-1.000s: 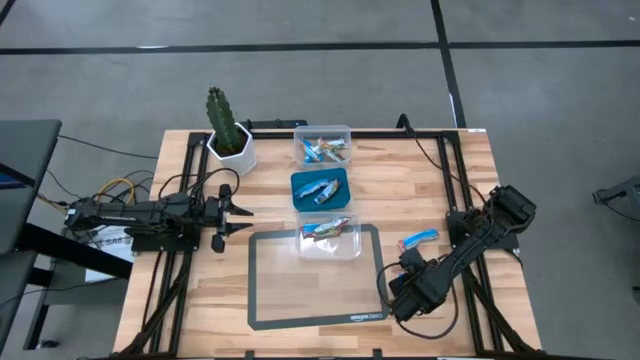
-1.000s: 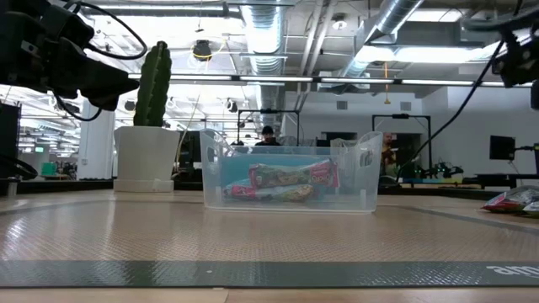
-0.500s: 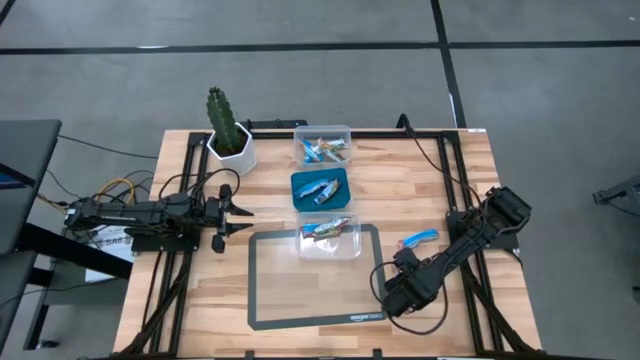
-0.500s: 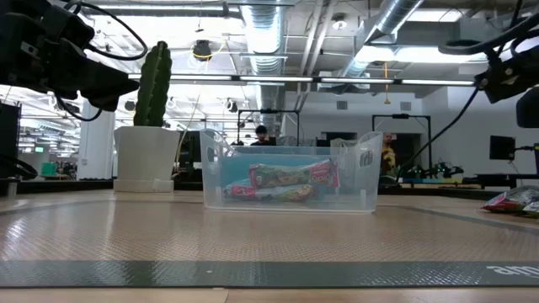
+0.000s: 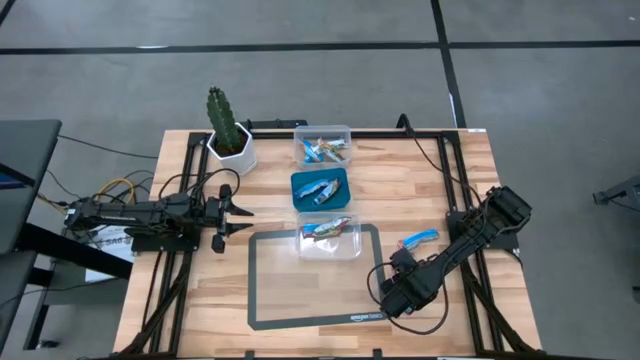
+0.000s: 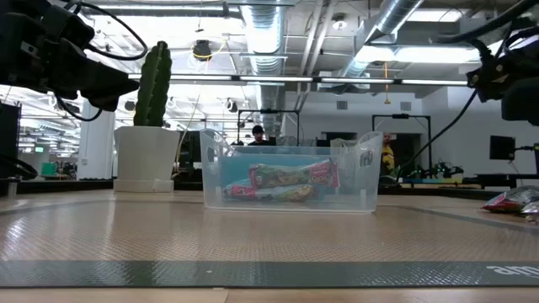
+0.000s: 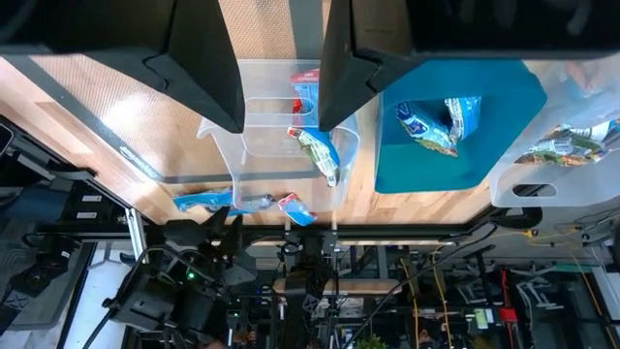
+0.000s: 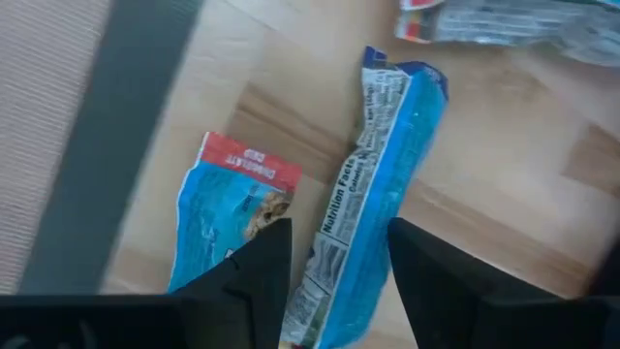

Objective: Pick and place Granola Bars by type
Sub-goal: Put the blue granola bar into the blue bin

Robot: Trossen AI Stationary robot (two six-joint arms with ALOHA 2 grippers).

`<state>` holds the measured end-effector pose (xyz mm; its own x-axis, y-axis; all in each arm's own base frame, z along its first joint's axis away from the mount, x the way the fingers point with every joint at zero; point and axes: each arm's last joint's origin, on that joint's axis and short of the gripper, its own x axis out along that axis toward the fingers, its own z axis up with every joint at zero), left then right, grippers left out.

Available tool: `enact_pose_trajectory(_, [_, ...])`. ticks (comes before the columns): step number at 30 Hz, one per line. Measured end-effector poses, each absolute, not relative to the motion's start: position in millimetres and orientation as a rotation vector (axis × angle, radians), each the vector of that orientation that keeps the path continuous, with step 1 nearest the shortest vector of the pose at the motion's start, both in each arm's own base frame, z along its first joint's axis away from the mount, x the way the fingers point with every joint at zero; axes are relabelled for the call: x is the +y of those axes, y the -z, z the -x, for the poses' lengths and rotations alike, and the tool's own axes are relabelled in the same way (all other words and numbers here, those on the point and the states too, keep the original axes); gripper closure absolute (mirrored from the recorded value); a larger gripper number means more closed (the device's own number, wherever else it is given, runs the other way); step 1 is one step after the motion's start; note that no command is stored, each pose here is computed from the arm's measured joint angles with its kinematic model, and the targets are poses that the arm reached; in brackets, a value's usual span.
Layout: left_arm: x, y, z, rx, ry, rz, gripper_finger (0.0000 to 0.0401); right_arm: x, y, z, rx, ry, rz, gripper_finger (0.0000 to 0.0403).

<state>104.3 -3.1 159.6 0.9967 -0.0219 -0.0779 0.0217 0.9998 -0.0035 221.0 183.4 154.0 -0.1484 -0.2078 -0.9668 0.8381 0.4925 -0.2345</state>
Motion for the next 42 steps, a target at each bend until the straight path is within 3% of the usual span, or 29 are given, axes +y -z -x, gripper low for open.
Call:
enact_pose_trajectory(13, [-3.1,-159.5,-104.3,0.078,0.022,-0.002,0.0273,180.3,-130.8,-197.7,1.462,1.057,-0.65,0.0249])
enact_pose_trajectory(24, [-3.2,-159.6,-104.3,0.078,0.023,-0.002,0.0273,179.3,-130.1,-200.0,1.454,1.056,-0.663,0.0344])
enact_pose_trajectory(42, [-3.1,-159.6,-104.3,0.078,0.022,0.002,0.0273,132.0,-183.1,-218.9,1.134,0.93,-0.584,0.0361])
